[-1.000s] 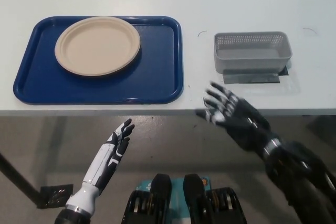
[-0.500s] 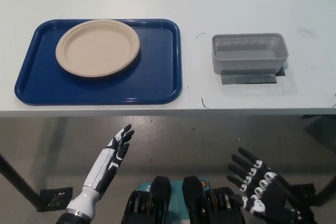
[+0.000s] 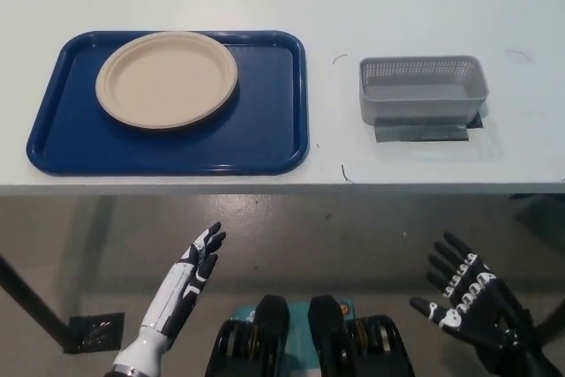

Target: Use the right hand to pick up a plate from a leveled surface and place it into a tray on the left side

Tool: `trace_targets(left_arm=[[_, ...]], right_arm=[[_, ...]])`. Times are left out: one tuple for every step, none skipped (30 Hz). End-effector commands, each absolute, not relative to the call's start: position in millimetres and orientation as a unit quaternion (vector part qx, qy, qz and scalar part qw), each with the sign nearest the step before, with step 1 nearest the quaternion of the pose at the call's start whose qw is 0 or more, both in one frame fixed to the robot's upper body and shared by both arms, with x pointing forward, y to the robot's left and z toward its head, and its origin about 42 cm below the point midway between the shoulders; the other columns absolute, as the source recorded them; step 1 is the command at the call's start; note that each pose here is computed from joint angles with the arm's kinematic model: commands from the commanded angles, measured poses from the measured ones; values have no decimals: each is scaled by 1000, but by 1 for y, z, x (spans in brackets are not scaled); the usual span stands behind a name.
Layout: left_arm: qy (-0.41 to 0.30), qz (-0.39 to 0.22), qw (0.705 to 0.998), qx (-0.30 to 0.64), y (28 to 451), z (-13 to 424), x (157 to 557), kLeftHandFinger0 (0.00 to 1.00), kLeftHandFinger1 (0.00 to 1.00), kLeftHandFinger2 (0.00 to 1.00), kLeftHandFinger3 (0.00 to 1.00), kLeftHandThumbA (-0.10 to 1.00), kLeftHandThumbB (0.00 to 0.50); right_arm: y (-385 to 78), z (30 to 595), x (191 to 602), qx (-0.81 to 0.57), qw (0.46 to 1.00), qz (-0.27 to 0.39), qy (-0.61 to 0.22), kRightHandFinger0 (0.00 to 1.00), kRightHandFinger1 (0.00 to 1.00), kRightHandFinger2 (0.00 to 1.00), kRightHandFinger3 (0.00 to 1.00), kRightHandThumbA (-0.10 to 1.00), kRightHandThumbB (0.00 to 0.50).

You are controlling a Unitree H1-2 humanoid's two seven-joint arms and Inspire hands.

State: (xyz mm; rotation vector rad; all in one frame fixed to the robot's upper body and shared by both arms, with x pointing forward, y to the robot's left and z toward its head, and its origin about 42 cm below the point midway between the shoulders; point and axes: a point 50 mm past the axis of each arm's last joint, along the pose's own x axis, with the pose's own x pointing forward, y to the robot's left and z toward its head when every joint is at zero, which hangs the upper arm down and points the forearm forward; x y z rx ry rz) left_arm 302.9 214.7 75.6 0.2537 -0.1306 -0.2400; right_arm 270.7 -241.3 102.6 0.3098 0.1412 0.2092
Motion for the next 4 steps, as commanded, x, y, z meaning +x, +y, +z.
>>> trace_targets(left_arm=[[-120, -117, 979, 115, 213, 91, 300, 1000, 1000, 1000, 1000, 1000, 148], [-121, -117, 979, 116, 214, 90, 299, 1000, 1000, 1000, 1000, 1000, 147], [-122, -118, 978, 119, 215, 90, 298, 1000, 1000, 1000, 1000, 1000, 144], [-122, -118, 978, 119, 215, 90, 298, 1000, 1000, 1000, 1000, 1000, 144]], right_arm=[[-253, 124, 301, 38, 988, 96, -118, 1000, 1000, 1000, 1000, 1000, 290], [-253, 123, 303, 23, 987, 94, -128, 1000, 1000, 1000, 1000, 1000, 261], [-253, 121, 304, -9, 985, 97, -140, 1000, 1000, 1000, 1000, 1000, 245], [-253, 121, 304, -9, 985, 97, -140, 1000, 1000, 1000, 1000, 1000, 245]])
